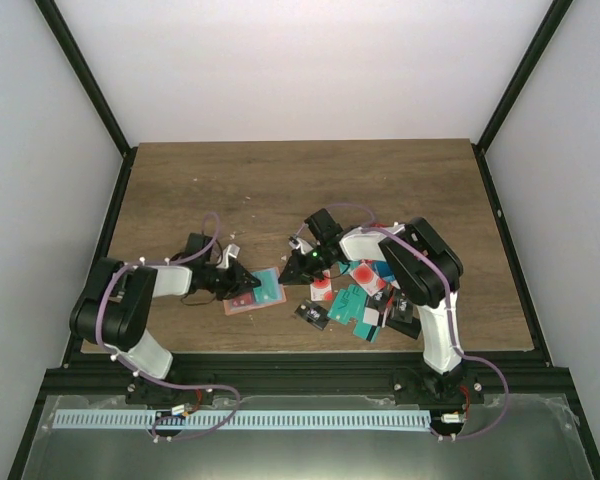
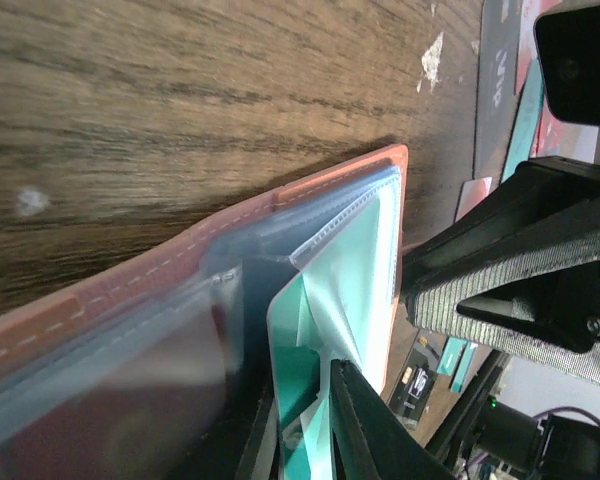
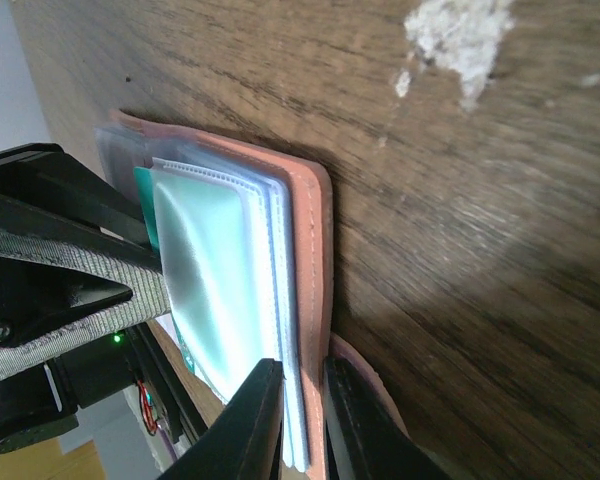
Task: Put the credit cards into the card holder
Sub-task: Insert the credit card into the card holder.
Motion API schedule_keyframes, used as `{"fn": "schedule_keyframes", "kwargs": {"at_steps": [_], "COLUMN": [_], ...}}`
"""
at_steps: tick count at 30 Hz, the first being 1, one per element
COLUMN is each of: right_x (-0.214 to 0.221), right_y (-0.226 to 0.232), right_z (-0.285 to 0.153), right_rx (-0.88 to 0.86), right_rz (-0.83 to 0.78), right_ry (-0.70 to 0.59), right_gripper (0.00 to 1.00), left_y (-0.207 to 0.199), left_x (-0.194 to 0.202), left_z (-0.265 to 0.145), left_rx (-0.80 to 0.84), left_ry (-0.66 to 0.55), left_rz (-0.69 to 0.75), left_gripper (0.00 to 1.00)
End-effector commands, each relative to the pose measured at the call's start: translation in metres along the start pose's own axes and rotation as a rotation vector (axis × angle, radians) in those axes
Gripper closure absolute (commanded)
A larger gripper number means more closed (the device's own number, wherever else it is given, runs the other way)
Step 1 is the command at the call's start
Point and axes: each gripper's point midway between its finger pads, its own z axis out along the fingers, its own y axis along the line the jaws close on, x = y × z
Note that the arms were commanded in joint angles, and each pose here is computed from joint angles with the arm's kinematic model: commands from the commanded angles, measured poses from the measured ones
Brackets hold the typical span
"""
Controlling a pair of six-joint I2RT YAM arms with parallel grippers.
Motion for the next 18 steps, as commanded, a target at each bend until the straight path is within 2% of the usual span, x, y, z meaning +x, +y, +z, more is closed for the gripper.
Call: {"fn": "schedule_keyframes", "kwargs": {"at_steps": [1,10,18], "right_x": [0.028,0.024,0.024], "right_y": [-0.041,-0.039,-0.039], "right_z": [0.031,0.033,0.034], "right_rx": [0.119,0.105,0.098], "right_rz": [0.082,0.076,0.066], "right_ry": [0.080,0.077,0.080], "right_gripper": [0.85,0.85,0.85], "left_y": [0.011,0.007,0.004], "left_x": [0.001,0.000,-0.002], "left_z": [-0.006,-0.011,-0.022], "left_rx": [-0.117,-0.218,-0.272], "left_ry": [-0.006,0.006,-0.021], "left_rz": [-0.012,-0.025,-0.054], "left_gripper": [0.82,0.79,0.80]}}
